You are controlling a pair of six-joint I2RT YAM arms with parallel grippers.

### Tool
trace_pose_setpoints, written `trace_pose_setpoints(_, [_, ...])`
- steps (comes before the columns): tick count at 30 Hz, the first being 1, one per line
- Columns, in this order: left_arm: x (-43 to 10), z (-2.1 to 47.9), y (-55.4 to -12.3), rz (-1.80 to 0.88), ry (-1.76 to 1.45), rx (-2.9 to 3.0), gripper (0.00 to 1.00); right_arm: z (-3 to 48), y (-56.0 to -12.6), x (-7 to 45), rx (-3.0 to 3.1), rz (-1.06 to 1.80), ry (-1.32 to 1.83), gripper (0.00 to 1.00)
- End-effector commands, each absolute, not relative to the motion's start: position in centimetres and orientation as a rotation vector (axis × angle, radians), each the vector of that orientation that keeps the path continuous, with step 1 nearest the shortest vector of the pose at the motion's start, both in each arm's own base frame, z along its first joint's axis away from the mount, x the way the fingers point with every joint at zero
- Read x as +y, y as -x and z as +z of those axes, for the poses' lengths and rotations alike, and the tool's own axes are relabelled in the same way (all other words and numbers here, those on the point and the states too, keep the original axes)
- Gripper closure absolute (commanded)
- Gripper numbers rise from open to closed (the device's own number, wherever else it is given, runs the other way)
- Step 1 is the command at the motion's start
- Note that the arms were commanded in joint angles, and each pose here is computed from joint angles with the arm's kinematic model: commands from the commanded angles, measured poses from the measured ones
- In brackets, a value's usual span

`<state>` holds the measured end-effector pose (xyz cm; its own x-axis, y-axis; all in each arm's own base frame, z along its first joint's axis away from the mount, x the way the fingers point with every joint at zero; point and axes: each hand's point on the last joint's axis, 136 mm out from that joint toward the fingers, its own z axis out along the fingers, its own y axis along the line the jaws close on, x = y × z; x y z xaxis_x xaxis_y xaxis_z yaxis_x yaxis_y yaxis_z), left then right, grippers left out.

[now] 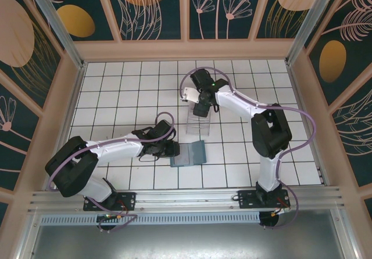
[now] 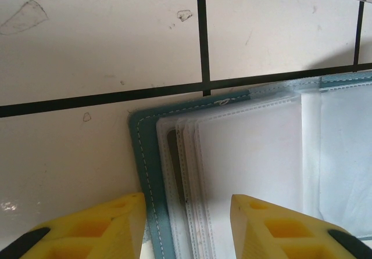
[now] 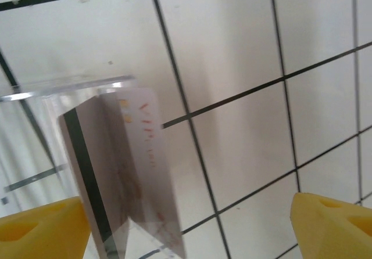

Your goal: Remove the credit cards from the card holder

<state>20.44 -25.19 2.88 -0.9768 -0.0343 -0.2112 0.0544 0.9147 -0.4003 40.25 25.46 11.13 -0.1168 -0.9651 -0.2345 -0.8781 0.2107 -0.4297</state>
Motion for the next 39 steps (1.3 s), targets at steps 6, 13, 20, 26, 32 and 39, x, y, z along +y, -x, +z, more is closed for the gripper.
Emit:
trace_pose_setpoints(6, [-24.9,3.3,-20.4,-0.593,-0.023,2.85,0.57,14.0,-43.0,25.1,1.976,-0.372,1.599,0.12])
trace_pose_setpoints(13, [-24.9,3.5,-20.5,-0.594,-0.019,2.844,0.56,14.8,-44.1,24.6,1.97,-0.419,1.536,0.12])
trace_pose_setpoints(20, [-24.8,3.8,-20.7,-0.588,-0.013,2.828,0.56,17.8,-44.7,24.6,1.977,-0.389,1.367,0.14])
trace_pose_setpoints(26, [-24.8,4.2,-21.3,-0.588,0.006,2.797,0.57,20.0,-44.2,24.7,2.106,-0.23,1.019,0.24])
trace_pose_setpoints(32, [-25.0,4.6,-22.0,-0.626,0.02,2.776,0.57,21.1,-41.2,24.8,2.263,0.062,0.61,0.3])
trace_pose_setpoints(39, [-24.6,4.8,-23.1,-0.628,0.041,2.754,0.57,19.5,-35.1,25.9,2.472,0.431,0.347,0.42])
